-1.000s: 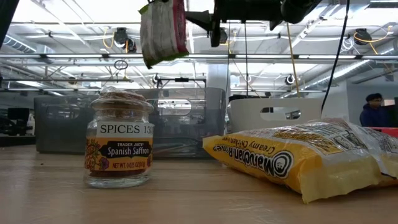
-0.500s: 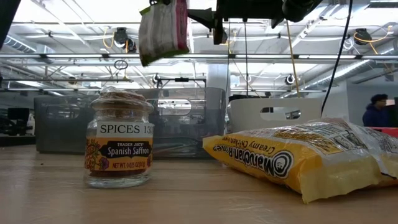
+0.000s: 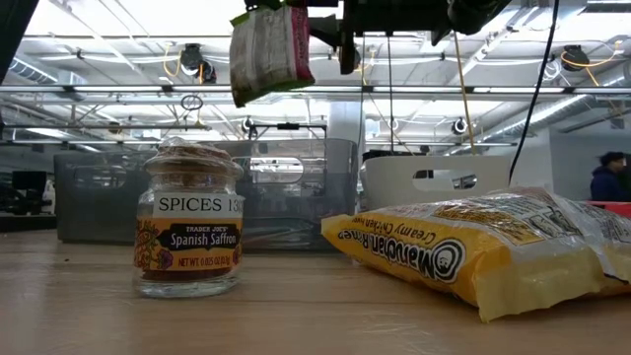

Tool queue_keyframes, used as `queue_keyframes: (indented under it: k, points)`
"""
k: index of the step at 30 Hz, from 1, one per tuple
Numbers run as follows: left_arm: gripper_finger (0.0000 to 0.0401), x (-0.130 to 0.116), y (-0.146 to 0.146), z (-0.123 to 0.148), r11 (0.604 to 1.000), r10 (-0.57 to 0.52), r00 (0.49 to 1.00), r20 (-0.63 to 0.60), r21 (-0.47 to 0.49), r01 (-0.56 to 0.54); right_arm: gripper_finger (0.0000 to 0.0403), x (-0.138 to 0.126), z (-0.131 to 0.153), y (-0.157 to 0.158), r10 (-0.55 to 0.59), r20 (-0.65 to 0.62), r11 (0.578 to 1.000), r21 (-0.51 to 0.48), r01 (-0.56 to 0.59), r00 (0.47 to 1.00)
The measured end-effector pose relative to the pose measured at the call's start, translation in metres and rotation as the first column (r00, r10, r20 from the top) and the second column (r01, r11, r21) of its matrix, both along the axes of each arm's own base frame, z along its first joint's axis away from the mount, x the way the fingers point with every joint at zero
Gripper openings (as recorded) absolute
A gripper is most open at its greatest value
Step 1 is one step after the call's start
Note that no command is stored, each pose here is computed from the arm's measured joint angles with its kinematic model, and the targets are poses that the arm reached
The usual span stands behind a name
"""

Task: Pick & Place Food Item
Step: Put the green pack into the left gray bin

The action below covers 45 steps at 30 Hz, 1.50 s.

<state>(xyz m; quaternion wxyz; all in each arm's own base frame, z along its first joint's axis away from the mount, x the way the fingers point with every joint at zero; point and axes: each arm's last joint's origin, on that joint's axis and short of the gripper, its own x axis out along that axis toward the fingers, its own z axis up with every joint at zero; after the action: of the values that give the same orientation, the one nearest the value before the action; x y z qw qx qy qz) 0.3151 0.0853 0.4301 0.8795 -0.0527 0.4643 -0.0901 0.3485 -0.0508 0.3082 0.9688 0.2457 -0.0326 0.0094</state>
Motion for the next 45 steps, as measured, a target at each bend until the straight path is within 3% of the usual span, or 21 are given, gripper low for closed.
queue_keyframes:
  k: [5, 10, 35, 45]
  points:
    - [0.0, 0.0, 0.0, 0.0, 1.0, 0.002, 1.0, 0.002, 0.0, -0.002, 0.0081, 0.0, 0.0, 0.0, 0.001, 0.001, 1.0, -0.005, -0.001, 1.0]
    - [0.0, 0.0, 0.0, 0.0, 1.0, 0.003, 1.0, 0.003, 0.0, -0.003, 0.0009, 0.0, 0.0, 0.0, 0.0, 0.001, 1.0, -0.027, 0.0, 1.0]
    - [0.0021, -0.004, 0.015, 0.001, 0.996, 0.086, 0.996, -0.005, 0.008, -0.086, 0.0, -0.005, 0.003, -0.007, -0.025, -0.018, 0.997, -0.079, 0.024, 1.0]
    - [0.0022, -0.02, 0.038, 0.031, 0.962, 0.269, 0.956, 0.117, -0.085, -0.26, 0.0, -0.039, 0.024, -0.018, -0.091, -0.121, 0.981, -0.18, 0.068, 0.988]
